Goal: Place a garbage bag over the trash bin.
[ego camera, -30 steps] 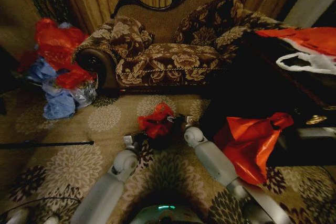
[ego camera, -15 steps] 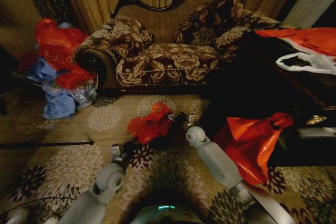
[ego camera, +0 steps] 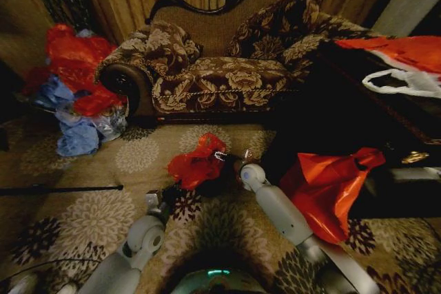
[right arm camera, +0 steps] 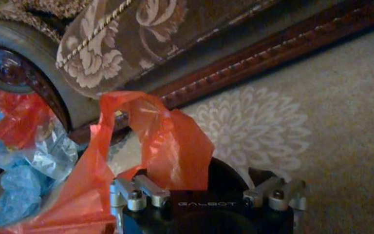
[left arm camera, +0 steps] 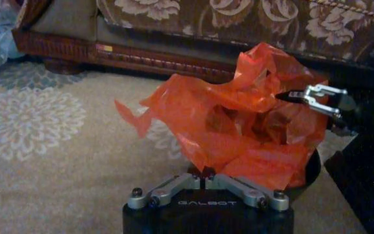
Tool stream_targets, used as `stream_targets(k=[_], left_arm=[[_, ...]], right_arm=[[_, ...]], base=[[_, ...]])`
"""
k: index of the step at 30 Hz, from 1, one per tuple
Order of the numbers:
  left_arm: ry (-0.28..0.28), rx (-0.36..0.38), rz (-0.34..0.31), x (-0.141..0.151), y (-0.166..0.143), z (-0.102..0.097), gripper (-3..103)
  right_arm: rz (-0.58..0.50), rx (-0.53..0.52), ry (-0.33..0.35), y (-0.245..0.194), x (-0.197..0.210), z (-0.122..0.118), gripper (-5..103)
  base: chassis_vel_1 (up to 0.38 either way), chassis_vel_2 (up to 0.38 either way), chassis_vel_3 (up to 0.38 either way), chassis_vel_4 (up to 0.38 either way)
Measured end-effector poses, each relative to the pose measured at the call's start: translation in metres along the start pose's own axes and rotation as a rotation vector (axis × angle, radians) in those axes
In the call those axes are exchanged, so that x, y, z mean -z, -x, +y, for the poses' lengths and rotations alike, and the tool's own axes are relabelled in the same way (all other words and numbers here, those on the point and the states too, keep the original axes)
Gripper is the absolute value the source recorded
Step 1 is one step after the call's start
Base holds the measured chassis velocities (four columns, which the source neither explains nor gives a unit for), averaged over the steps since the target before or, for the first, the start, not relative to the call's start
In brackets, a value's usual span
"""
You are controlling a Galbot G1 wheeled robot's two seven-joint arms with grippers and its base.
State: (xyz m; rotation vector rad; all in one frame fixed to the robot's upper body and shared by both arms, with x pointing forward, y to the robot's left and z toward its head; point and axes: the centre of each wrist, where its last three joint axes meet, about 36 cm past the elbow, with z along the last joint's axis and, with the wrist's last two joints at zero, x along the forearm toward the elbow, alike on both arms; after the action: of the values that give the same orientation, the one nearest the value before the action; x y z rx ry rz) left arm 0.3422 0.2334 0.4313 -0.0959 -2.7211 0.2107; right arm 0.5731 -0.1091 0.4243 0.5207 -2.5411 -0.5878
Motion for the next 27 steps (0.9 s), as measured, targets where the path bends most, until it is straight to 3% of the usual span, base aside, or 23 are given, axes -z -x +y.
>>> stream_targets(k=[1, 4, 5, 6, 9, 11, 12, 15, 18, 20, 21, 24, 27], left_arm=[[0.001, 0.001, -0.002, -0.001, 0.000, 0.000, 0], [-0.001, 0.002, -0.004, -0.002, -0.001, 0.000, 0], [-0.004, 0.003, -0.005, -0.003, -0.001, -0.001, 0], [-0.004, 0.003, -0.005, -0.003, -0.001, -0.001, 0], [-0.009, 0.004, -0.006, -0.004, -0.001, -0.002, 0], [-0.010, 0.005, -0.006, -0.004, -0.001, -0.002, 0], [-0.010, 0.006, -0.007, -0.003, -0.002, -0.002, 0], [-0.010, 0.006, -0.010, -0.002, -0.003, -0.001, 0], [-0.011, 0.012, -0.015, -0.001, -0.007, 0.000, 0], [-0.012, 0.013, -0.016, -0.001, -0.009, 0.000, 0], [-0.012, 0.013, -0.017, 0.000, -0.011, 0.001, 0], [-0.013, 0.014, -0.017, 0.000, -0.013, 0.001, 0], [-0.014, 0.013, -0.018, 0.000, -0.013, 0.000, 0]], right_arm=[[-0.001, 0.003, -0.004, 0.000, 0.000, 0.000, 88], [-0.002, 0.004, -0.015, -0.002, 0.000, 0.000, 88], [-0.004, 0.005, -0.022, -0.004, 0.000, -0.001, 79], [-0.004, 0.005, -0.022, -0.004, 0.000, -0.001, 79], [-0.002, 0.010, -0.037, -0.012, -0.003, -0.008, 66], [-0.002, 0.017, -0.040, -0.014, -0.004, -0.011, 66], [-0.004, 0.026, -0.044, -0.017, -0.004, -0.015, 58], [-0.008, 0.038, -0.045, -0.021, -0.003, -0.019, 58], [-0.011, 0.039, -0.043, -0.027, -0.001, -0.028, 42], [-0.014, 0.037, -0.041, -0.028, 0.000, -0.030, 42], [-0.017, 0.036, -0.037, -0.028, 0.001, -0.031, 35], [-0.020, 0.037, -0.033, -0.028, 0.001, -0.032, 26], [-0.022, 0.037, -0.029, -0.027, 0.000, -0.031, 26]], base=[[0.000, 0.000, 0.000, 0.000], [0.000, 0.000, 0.000, 0.000], [0.000, 0.000, 0.000, 0.000], [0.000, 0.000, 0.000, 0.000], [0.000, 0.000, 0.000, 0.000], [0.000, 0.000, 0.000, 0.000], [0.000, 0.000, 0.000, 0.000], [0.000, 0.000, 0.000, 0.000], [0.000, 0.000, 0.000, 0.000], [0.000, 0.000, 0.000, 0.000], [0.000, 0.000, 0.000, 0.000], [0.000, 0.000, 0.000, 0.000], [0.000, 0.000, 0.000, 0.000]])
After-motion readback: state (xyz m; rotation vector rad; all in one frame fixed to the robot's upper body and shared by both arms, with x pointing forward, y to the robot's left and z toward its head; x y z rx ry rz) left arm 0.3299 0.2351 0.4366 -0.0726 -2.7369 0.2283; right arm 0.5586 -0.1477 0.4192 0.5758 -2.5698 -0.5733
